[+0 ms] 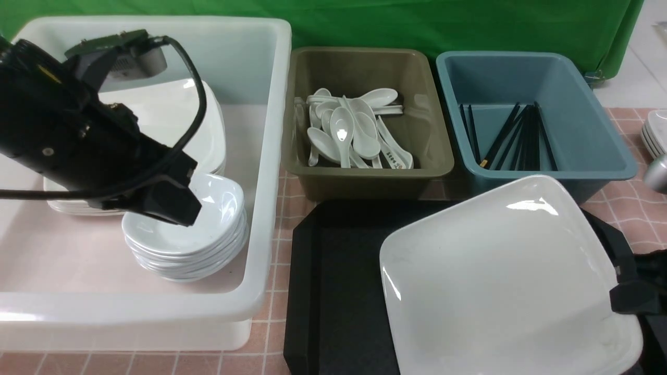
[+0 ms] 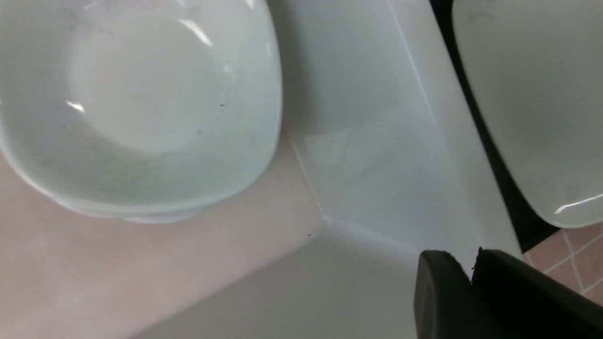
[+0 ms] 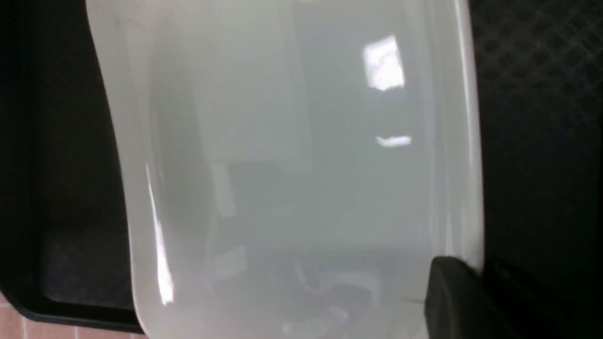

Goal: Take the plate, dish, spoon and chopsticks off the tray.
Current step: Use the right arm to grab a plate from the dinner plate, then use the right arm to put the plate into the large storage box on the left

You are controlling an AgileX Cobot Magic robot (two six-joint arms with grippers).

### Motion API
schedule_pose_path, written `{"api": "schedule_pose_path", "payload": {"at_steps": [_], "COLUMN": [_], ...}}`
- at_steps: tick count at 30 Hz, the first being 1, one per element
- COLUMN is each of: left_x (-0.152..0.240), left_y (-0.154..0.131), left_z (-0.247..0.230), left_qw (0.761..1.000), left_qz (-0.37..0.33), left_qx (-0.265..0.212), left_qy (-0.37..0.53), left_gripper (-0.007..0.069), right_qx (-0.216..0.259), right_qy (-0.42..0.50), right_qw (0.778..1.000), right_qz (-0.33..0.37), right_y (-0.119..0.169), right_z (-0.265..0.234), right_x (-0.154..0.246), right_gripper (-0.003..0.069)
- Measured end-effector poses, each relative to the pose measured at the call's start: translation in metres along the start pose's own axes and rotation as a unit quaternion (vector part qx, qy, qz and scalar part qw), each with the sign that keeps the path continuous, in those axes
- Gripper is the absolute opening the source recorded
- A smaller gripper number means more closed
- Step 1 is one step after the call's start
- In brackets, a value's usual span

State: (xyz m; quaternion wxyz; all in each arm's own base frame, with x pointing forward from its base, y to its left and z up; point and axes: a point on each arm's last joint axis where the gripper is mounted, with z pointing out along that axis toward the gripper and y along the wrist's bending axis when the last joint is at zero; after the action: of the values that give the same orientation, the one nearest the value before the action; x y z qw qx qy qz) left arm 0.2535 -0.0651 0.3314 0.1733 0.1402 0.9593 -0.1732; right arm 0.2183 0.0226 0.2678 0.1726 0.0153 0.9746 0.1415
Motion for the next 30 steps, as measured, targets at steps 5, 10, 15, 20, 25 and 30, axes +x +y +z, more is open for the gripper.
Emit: {"api": "schedule_pose_path", "payload": {"at_steps": [5,10,15,20,25,30], "left_x": [0.002,0.002,0.002,0.002,-0.003,-0.001], "left_y": [0.010,0.018,0.018,0.020,0.027,0.029], "left_z": [-0.001,-0.003,-0.003,-0.004,-0.011,-0.032], "left_qw": [0.998,0.997,0.997,0.996,0.990,0.978], "left_qz": [0.025,0.020,0.020,0.023,0.015,0.026], "left_qx": [-0.056,-0.073,-0.074,-0.087,-0.136,-0.193], "left_qy": [0.013,0.009,0.007,0.009,-0.036,-0.081], "left_gripper": [0.0085,0.0087,0.0087,0.0087,0.0087,0.0055], "right_qx": [0.006,0.013,0.005,-0.007,-0.071,-0.166], "right_qy": [-0.017,-0.050,-0.064,-0.085,-0.159,-0.193], "right_qw": [1.000,0.999,0.998,0.996,0.984,0.966], "right_qz": [0.008,0.006,-0.002,-0.018,-0.036,-0.043], "right_y": [-0.004,-0.005,0.002,0.012,0.037,0.058], "right_z": [-0.023,-0.053,-0.070,-0.095,-0.140,-0.158], "right_x": [-0.015,-0.033,-0.040,-0.049,-0.065,-0.077], "right_gripper": [0.0073,0.0074,0.0074,0.0074,0.0074,0.0074]}}
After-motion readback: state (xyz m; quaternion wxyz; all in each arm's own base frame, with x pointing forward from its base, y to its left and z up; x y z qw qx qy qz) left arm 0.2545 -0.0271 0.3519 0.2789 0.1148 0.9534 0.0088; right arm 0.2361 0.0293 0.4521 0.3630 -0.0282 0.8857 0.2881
